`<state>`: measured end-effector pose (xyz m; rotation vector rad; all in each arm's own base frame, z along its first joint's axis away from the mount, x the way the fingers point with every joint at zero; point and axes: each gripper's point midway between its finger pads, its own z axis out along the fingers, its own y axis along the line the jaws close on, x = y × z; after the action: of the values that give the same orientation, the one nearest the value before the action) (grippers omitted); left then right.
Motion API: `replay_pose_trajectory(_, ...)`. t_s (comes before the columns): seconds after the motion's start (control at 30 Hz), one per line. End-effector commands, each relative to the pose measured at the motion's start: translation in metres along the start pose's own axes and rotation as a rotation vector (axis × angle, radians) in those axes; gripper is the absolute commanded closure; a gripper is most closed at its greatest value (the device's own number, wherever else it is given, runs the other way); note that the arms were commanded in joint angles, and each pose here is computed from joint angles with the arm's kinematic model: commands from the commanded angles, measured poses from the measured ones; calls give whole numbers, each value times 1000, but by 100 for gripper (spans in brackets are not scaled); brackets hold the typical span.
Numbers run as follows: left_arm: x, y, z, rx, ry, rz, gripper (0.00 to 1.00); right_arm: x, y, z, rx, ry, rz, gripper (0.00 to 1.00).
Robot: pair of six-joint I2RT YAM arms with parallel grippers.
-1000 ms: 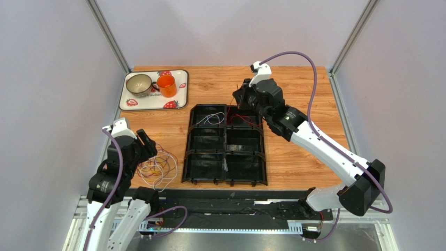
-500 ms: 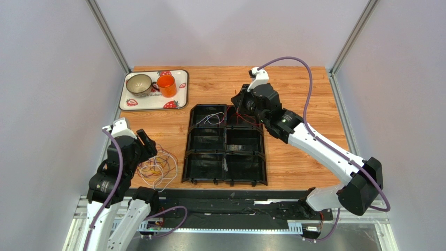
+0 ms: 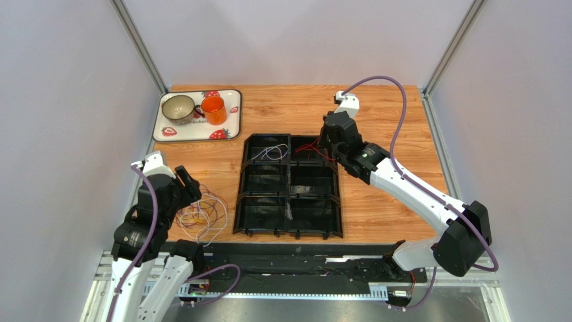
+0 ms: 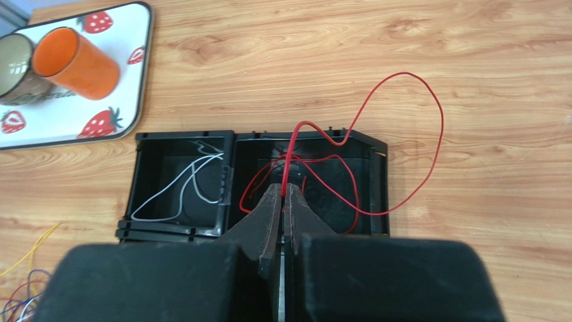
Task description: Untangle the cables
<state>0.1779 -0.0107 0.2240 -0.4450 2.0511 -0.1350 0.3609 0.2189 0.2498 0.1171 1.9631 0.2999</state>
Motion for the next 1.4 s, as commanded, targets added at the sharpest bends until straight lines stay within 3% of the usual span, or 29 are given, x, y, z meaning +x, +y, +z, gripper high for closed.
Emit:
replay_pose_trajectory(0.0, -7, -2, 3, 1, -21, 4, 34, -1, -11, 9, 87, -15, 17, 100)
replay_pose_trajectory(0.73, -7, -3, 4, 3, -18, 6, 34, 87, 57, 52, -161, 271, 129, 100)
replay_pose_trajectory(1.03, -7, -3, 3, 6, -20, 5, 34, 116, 60, 78, -137, 330, 104, 100)
replay_pose_trajectory(1.37, -6, -4, 5, 7, -16, 9, 34, 118, 61, 93, -117, 342, 32, 100)
